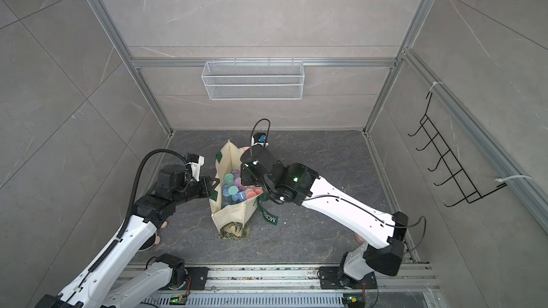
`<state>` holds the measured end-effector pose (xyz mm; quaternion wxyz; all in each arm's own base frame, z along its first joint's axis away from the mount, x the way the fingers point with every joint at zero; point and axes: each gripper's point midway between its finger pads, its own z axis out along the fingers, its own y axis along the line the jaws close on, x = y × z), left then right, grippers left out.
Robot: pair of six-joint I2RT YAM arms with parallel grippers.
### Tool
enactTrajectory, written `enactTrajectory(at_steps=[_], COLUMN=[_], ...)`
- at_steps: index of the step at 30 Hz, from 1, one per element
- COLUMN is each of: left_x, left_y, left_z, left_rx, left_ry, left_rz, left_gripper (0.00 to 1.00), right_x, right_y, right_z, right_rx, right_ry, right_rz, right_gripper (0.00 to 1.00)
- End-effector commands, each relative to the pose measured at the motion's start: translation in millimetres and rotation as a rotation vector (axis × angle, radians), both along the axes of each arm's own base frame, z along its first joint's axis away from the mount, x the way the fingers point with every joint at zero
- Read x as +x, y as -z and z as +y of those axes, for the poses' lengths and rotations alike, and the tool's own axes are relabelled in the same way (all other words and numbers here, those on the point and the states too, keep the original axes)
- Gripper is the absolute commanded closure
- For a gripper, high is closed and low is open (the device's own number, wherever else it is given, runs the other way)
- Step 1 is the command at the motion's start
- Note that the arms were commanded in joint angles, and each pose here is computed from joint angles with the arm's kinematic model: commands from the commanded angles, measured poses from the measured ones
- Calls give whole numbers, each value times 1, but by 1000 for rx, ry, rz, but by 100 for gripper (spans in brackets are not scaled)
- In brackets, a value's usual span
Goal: Put the hourglass into the canvas bag
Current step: Place the hourglass in the canvas bag.
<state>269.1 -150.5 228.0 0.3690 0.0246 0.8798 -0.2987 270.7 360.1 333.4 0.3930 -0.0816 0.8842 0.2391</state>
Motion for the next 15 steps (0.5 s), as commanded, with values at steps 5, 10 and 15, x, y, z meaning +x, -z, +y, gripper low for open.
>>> enactTrajectory(at_steps=[5, 10, 15], left_x=[-5, -5, -6], left_y=[-14, -13, -15], left_z=[-7, -7, -7], left_rx=[-34, -36, -36], left_ry=[49, 49, 48], left_rz=[-37, -37, -42], left_gripper=[100, 100, 100], right_x=[8, 20, 33], right_y=[25, 56, 85], right_z=[33, 54, 61], right_rx=[-72, -96, -127], right_ry=[-49, -65, -56], right_rz=[95, 200, 258], right_gripper=[100, 100, 100])
